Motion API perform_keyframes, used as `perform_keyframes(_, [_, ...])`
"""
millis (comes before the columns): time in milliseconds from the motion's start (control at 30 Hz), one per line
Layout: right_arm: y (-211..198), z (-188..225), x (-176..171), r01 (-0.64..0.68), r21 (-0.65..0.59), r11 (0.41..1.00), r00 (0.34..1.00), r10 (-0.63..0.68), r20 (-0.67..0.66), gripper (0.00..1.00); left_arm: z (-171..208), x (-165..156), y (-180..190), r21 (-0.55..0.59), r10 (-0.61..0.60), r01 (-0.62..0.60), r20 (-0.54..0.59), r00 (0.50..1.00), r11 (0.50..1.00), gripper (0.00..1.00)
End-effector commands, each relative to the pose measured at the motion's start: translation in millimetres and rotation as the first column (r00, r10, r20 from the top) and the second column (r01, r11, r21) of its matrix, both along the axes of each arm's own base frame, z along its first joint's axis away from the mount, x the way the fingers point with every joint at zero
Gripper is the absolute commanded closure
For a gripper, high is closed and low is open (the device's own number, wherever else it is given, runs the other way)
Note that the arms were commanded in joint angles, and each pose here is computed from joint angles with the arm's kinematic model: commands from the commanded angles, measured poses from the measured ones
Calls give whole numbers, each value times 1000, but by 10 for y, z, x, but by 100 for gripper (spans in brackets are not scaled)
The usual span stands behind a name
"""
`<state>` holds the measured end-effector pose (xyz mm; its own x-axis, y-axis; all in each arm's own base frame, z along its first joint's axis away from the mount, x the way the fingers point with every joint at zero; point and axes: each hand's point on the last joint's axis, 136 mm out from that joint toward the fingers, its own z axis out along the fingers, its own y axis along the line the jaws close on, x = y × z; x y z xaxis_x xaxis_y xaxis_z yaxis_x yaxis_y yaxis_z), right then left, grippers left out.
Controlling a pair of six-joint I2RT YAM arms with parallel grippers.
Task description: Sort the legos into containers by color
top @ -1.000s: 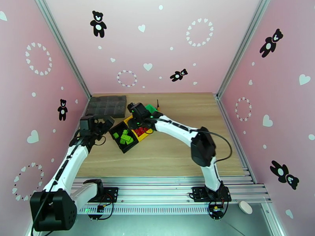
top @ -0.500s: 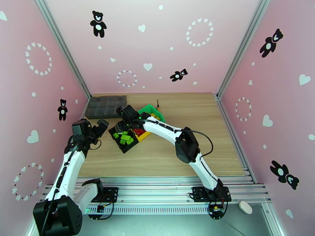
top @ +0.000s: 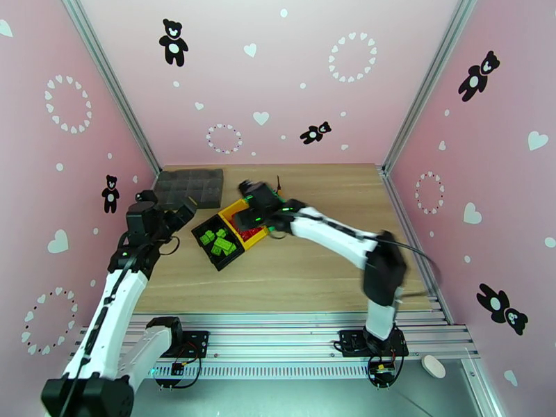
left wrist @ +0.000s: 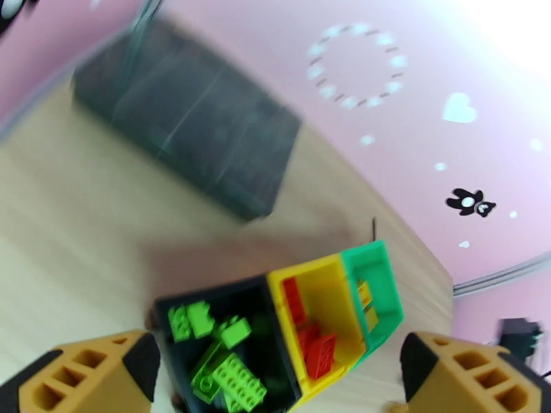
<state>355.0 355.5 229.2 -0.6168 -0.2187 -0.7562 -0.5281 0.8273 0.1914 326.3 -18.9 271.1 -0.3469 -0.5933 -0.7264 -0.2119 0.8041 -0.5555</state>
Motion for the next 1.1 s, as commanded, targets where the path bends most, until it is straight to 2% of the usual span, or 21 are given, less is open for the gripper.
perform_keyframes(0, [-741,417,207,215,25,976,965,-217,147,26,322,4,178,191,143,-173,162,976,966,2])
perform_keyframes(100, [-1396,653,278,352,124,928,901,-371,223,17,547,82,112,225,126,-199,302,945,954,1])
perform_keyframes(167, [-1765,864,285,394,195,898,847,-437,303,2,756,165,142,262,133,-239,365,921,935,1])
perform_keyframes(267, [-2256,1063,261,541,159,826,705,-548,450,1,1106,311,195,355,137,-286,390,910,890,2])
perform_keyframes(333, [-2479,1129,261,606,104,789,643,-563,519,1,1330,348,319,318,209,-366,434,876,874,1])
perform_keyframes(400, [-2646,1130,289,634,39,772,639,-552,535,1,1461,373,446,298,268,-422,443,856,856,1])
perform_keyframes(467, [-2798,1021,338,645,-29,764,666,-543,512,1,1585,433,543,315,291,-446,435,852,838,2])
perform_keyframes(533, [-3054,884,362,716,-20,697,605,-607,515,1,1630,480,634,372,320,-470,398,860,800,2])
perform_keyframes(600, [-3304,699,346,767,8,642,540,-652,532,1,1422,546,661,444,331,-451,323,887,774,2])
perform_keyframes(667, [-3501,428,334,792,17,611,499,-663,558,1,983,542,680,489,337,-428,267,903,760,1])
perform_keyframes(700, [-3556,285,336,794,-6,607,509,-660,553,1,748,509,700,505,346,-429,253,903,749,1])
perform_keyframes(767, [-3742,-92,306,828,-95,552,518,-690,505,1,170,393,780,533,375,-432,218,901,728,1])
perform_keyframes(867, [-3953,-638,206,849,-210,485,522,-710,473,1,-533,281,843,606,387,-363,96,917,708,2])
perform_keyframes(967, [-4078,-994,110,854,-261,450,520,-726,451,1,-1015,258,826,627,376,-304,19,926,717,1])
perform_keyframes(1067, [-4089,-1167,115,852,-248,462,524,-731,438,1,-1335,299,783,602,361,-295,12,933,742,2])
